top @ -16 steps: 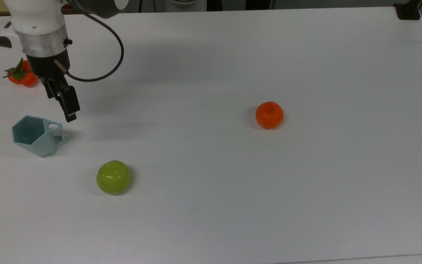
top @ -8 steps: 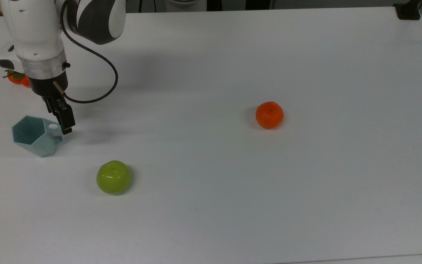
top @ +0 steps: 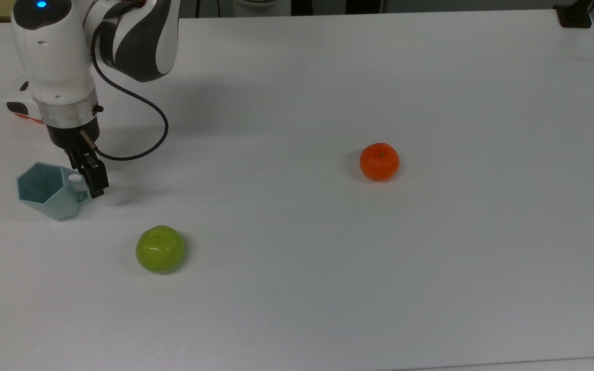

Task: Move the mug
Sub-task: 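Move the gripper down to the rim of the light-blue hexagonal mug, then close the gripper on the mug rim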

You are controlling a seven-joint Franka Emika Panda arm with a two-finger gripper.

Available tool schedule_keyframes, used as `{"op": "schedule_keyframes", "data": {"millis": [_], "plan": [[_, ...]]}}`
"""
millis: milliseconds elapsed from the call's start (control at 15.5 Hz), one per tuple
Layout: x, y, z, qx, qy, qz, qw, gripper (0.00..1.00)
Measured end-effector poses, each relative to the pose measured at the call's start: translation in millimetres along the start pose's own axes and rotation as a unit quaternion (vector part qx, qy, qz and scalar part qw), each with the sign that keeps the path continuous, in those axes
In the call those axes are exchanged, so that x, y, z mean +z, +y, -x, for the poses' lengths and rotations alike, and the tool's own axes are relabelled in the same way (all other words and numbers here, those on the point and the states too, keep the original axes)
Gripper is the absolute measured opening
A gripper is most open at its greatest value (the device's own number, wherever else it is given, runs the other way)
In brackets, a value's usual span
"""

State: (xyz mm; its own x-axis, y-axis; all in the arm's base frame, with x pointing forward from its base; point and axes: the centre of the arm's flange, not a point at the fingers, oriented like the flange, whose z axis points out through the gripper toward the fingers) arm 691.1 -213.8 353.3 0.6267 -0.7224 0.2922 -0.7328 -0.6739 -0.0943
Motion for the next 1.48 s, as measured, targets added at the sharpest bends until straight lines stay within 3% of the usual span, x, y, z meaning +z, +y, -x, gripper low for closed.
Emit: {"op": "schedule_keyframes", "data": {"millis": [193, 258, 580, 773, 838, 1096, 1482], "plan": [[3, 1, -1, 0.000, 0.003, -0.001, 1.0000, 0.79], [3, 2, -2, 0.001, 0.005, -0.001, 1.0000, 0.71], [12, 6, -2, -0.007, 0.008, 0.009, 0.9999, 0.60], [16, 6, 0, -0.014, 0.008, 0.016, 0.9997, 0.33], [17, 6, 0, -0.014, 0.008, 0.016, 0.9997, 0.31], [16, 6, -1, -0.015, 0.010, 0.017, 0.9997, 0.25], [16, 6, -1, -0.016, 0.010, 0.017, 0.9997, 0.25]]}}
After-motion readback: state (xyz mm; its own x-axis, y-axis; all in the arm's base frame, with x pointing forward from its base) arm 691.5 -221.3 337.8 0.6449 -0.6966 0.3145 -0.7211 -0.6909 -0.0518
